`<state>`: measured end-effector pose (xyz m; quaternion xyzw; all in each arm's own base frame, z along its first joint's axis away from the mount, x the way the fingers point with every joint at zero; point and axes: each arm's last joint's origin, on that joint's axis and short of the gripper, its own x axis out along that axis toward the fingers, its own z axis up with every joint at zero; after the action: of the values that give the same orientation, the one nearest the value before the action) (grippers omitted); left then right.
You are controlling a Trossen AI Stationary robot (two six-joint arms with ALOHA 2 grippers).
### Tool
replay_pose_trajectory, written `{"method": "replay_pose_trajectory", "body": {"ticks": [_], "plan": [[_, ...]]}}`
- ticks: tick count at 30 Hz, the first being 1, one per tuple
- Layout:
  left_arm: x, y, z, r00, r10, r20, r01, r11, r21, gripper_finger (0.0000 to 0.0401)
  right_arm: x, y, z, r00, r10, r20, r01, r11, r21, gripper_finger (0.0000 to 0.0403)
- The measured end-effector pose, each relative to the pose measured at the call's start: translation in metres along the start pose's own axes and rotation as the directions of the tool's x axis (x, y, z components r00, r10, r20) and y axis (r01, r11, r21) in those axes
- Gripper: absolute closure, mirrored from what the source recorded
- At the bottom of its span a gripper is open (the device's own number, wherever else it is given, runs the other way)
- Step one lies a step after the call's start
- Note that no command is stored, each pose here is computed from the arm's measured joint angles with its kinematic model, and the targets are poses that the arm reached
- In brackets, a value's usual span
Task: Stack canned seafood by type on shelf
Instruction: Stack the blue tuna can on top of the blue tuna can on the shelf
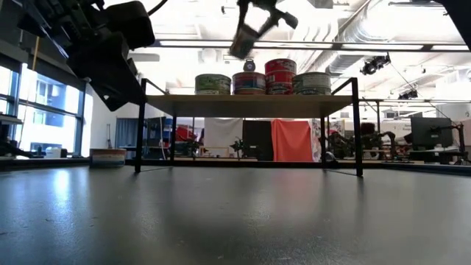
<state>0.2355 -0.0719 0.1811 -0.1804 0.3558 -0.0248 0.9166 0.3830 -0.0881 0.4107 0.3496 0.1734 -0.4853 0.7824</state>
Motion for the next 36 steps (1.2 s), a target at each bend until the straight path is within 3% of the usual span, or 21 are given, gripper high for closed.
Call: {"method": "replay_pose_trajectory", "body": {"ticks": [4,8,13,18,22,26,29,31,33,36], "plan": [[0.0,0.0,0.0,1.0,0.0,0.001,0.0,1.0,0.0,0.0401,0.012,-0.003,-0.01,0.999,-0.02,-0.043,0.02,1.0,-0.02,0.0234],[0.0,0.0,0.0,1.0,0.001,0.002,-0.001,1.0,0.021,0.0401,0.0,-0.008,-0.004,0.999,-0.018,-0.032,0.017,0.999,-0.046,0.0234],[0.0,0.0,0.001,1.0,-0.002,0.007,0.002,1.0,0.025,0.0401,-0.038,-0.033,0.006,0.993,-0.112,-0.028,0.108,0.988,-0.114,0.0234],[0.0,0.0,0.001,1.0,-0.001,0.01,0.001,0.999,0.041,0.0401,-0.079,-0.055,0.004,0.986,-0.161,0.047,0.164,0.984,-0.068,0.0234],[0.0,0.0,0.002,1.0,-0.005,0.016,0.004,0.999,0.04,0.0401,-0.08,-0.061,-0.012,0.995,-0.065,0.078,0.065,0.998,0.002,0.0234],[0.0,-0.001,0.002,1.0,-0.007,0.019,0.006,0.999,0.039,0.0401,-0.055,-0.063,-0.034,0.985,0.139,0.101,-0.151,0.982,0.118,0.0234],[0.0,-0.001,0.002,1.0,-0.007,0.02,0.007,1.0,0.026,0.0401,-0.036,-0.053,-0.036,0.899,0.405,0.164,-0.432,0.881,0.191,0.0234],[0.0,-0.001,0.002,1.0,-0.007,0.02,0.006,1.0,0.025,0.0401,-0.03,-0.046,-0.032,0.835,0.507,0.214,-0.546,0.81,0.214,0.0234],[0.0,-0.001,0.002,1.0,-0.007,0.02,0.007,1.0,0.024,0.0401,-0.02,-0.042,-0.031,0.843,0.494,0.213,-0.534,0.816,0.223,0.0233],[0.0,-0.001,0.002,1.0,-0.008,0.019,0.007,1.0,0.021,0.0401,0.0,-0.036,-0.038,0.908,0.374,0.189,-0.414,0.872,0.261,0.0215]]}}
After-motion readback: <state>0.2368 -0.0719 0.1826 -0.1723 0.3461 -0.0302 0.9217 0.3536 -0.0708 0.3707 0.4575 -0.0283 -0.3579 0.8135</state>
